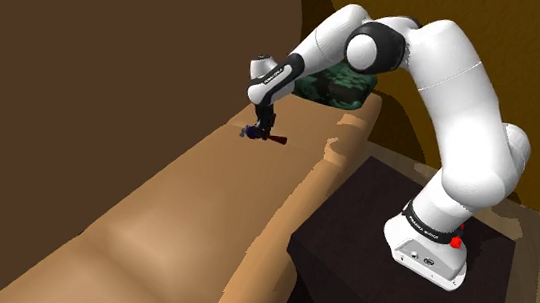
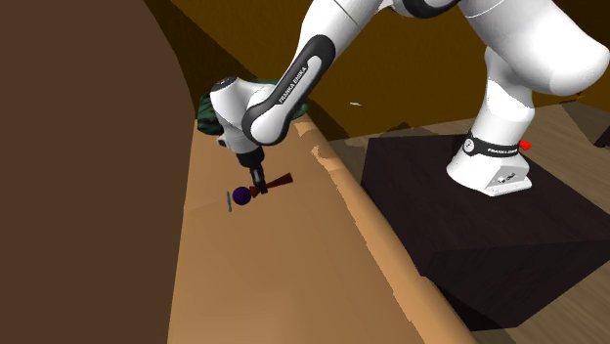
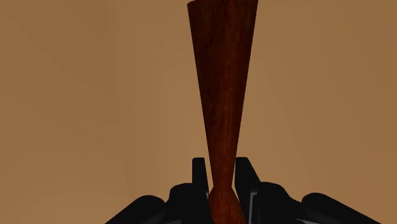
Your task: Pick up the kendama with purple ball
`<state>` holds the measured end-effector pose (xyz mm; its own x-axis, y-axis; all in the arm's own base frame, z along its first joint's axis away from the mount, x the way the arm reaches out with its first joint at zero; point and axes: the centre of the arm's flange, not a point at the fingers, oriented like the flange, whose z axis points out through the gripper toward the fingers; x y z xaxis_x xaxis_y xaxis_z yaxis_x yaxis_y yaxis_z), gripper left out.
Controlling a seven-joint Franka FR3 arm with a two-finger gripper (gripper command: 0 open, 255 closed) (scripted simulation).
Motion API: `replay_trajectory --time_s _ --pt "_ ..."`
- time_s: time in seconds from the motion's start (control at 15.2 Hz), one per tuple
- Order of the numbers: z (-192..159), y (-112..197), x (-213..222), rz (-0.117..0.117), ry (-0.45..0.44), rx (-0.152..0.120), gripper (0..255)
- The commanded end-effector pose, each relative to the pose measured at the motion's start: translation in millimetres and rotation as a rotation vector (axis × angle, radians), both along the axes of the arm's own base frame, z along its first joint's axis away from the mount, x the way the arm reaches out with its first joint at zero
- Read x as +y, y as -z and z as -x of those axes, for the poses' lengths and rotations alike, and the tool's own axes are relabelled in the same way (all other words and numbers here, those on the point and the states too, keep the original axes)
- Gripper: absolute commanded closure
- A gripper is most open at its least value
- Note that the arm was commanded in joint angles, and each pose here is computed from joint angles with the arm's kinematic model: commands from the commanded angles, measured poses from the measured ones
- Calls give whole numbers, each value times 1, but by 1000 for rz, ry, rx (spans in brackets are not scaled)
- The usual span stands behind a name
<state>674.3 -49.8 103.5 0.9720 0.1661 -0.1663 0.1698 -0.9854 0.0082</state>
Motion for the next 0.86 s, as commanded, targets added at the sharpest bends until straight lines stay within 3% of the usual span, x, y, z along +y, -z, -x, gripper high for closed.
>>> replay_trajectory --time_s 0.0,0.79 --pt "0 -11 1 0 0 0 255" --pt "0 -65 1 0 0 0 255"
